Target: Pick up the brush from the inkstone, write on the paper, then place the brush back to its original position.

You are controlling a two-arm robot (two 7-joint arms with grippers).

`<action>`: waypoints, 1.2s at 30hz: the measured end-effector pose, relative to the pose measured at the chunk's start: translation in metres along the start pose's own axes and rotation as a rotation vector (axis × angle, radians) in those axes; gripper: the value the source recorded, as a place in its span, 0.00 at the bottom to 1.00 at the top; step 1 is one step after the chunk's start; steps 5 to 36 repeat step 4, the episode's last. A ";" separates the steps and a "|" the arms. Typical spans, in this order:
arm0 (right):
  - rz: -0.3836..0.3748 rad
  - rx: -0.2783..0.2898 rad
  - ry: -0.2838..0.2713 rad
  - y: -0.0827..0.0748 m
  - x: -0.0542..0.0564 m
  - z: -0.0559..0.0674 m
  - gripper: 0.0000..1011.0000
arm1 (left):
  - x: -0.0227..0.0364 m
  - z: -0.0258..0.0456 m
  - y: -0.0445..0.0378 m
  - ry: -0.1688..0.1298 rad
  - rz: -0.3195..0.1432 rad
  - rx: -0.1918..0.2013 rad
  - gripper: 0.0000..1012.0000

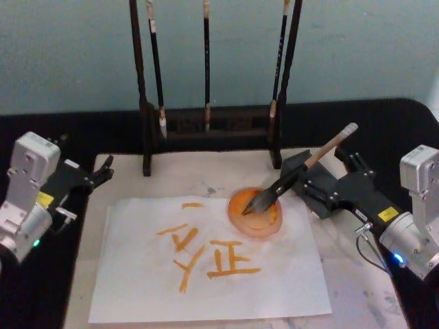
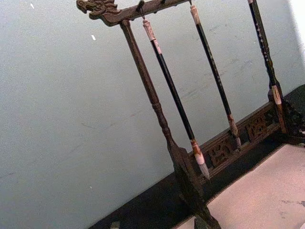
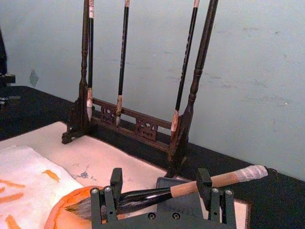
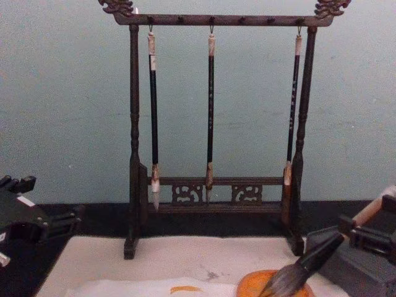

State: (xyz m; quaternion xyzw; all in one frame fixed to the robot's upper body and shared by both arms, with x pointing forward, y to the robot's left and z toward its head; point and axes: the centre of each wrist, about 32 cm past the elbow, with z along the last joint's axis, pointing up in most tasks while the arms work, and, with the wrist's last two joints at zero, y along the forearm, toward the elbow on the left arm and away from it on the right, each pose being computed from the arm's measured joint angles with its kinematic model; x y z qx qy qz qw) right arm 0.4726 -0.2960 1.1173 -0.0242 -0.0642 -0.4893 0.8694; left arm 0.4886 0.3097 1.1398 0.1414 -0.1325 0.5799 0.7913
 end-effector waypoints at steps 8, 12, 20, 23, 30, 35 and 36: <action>0.000 0.000 0.000 0.000 0.000 0.000 0.99 | 0.0000 0.0000 0.0000 0.000 0.000 0.000 1.00; 0.000 0.000 0.000 0.000 0.000 0.000 0.99 | 0.0000 0.0000 0.0000 0.000 0.000 0.000 1.00; 0.000 0.000 0.000 0.000 0.000 0.000 0.99 | 0.0000 0.0000 0.0000 0.000 0.000 0.000 1.00; 0.000 0.000 0.000 0.000 0.000 0.000 0.99 | 0.0000 0.0000 0.0000 0.000 0.000 0.000 1.00; 0.000 0.000 0.000 0.000 0.000 0.000 0.99 | 0.0000 0.0000 0.0000 0.000 0.000 0.000 1.00; 0.000 0.000 0.000 0.000 0.000 0.000 0.99 | 0.0000 0.0000 0.0000 0.000 0.000 0.000 1.00; 0.000 0.000 0.000 0.000 0.000 0.000 0.99 | 0.0000 0.0000 0.0000 0.000 0.000 0.000 1.00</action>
